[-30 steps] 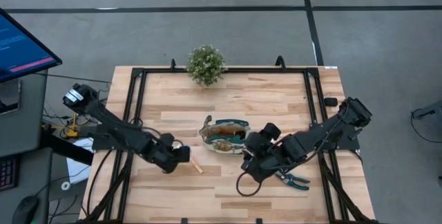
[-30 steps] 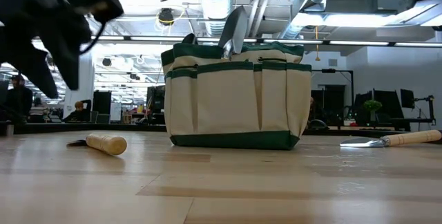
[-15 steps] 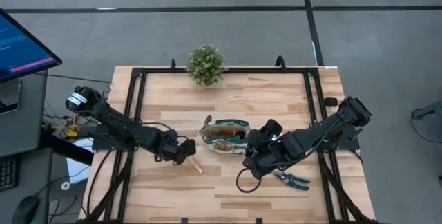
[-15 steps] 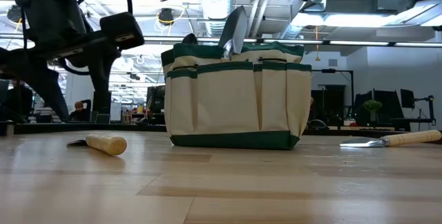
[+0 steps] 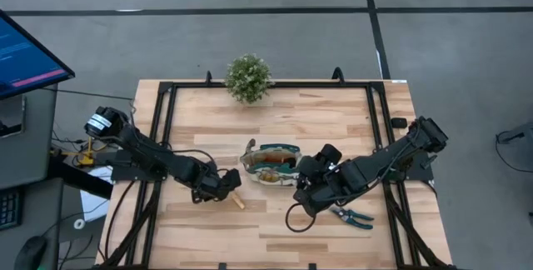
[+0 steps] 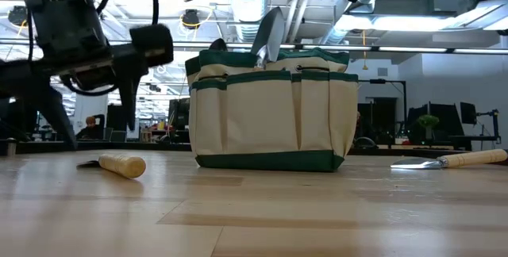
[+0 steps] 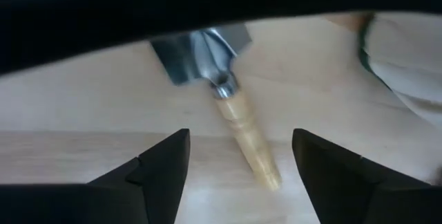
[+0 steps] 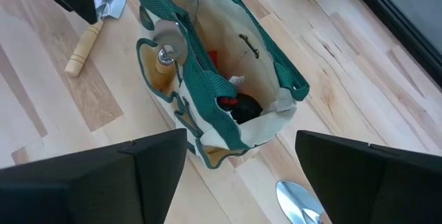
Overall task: Pick & Place Garden tools in Gardening bag
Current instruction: Put the brown trowel into the white gardening bag
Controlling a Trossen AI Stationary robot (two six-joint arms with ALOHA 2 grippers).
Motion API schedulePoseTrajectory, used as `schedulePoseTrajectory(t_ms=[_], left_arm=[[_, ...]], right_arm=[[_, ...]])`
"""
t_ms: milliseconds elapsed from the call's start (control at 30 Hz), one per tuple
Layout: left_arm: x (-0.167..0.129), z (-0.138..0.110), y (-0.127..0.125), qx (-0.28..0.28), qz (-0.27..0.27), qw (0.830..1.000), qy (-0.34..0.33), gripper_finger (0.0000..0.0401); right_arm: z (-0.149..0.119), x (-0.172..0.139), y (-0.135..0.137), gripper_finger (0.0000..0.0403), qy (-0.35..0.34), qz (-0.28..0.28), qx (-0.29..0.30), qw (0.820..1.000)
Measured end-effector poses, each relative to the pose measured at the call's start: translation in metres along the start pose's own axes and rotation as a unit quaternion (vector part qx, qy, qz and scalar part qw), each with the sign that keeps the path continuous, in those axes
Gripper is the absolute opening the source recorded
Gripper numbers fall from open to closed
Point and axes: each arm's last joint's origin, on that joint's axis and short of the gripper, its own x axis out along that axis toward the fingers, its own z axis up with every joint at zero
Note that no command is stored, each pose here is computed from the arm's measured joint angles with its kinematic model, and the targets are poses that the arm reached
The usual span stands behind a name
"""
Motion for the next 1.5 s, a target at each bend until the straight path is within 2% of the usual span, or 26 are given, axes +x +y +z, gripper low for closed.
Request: schedulePoseTrajectory(t_ms=[333,467,600,800,1100,1200,1400,1500], left_arm=[[0.023,0.003,-0.002,-0.030,0.014,0.999,-0.015,0.0230],[0.026,0.010,-0.006,-0.015,0.029,0.999,-0.010,0.0219],[0.027,0.018,-0.007,0.019,0.063,0.998,0.004,0.0195],[0.026,0.033,-0.006,0.053,0.097,0.994,-0.026,0.0160],[0.025,0.054,-0.006,0.160,0.152,0.975,-0.020,0.0137],[0.025,0.058,-0.006,0.181,0.161,0.970,-0.004,0.0120],[0.025,0.060,-0.006,0.216,0.168,0.962,0.009,0.0050],[0.024,0.060,-0.006,0.229,0.167,0.959,0.012,0.0049]], right_arm=[[-0.002,-0.002,0.001,0.0265,-0.002,0.002,-0.002,1.000],[-0.002,-0.002,0.001,0.0265,-0.002,0.001,-0.001,1.000],[-0.002,-0.002,0.001,0.0265,-0.002,0.002,-0.002,1.000],[-0.002,-0.002,0.001,0.0265,-0.001,0.001,-0.003,1.000],[-0.003,-0.002,-0.001,0.0265,0.004,-0.006,-0.011,1.000],[-0.003,-0.002,-0.001,0.0265,0.004,-0.007,-0.011,1.000],[-0.003,-0.002,-0.001,0.0265,0.004,-0.007,-0.011,1.000],[-0.003,-0.002,-0.001,0.0265,0.004,-0.007,-0.011,1.000]])
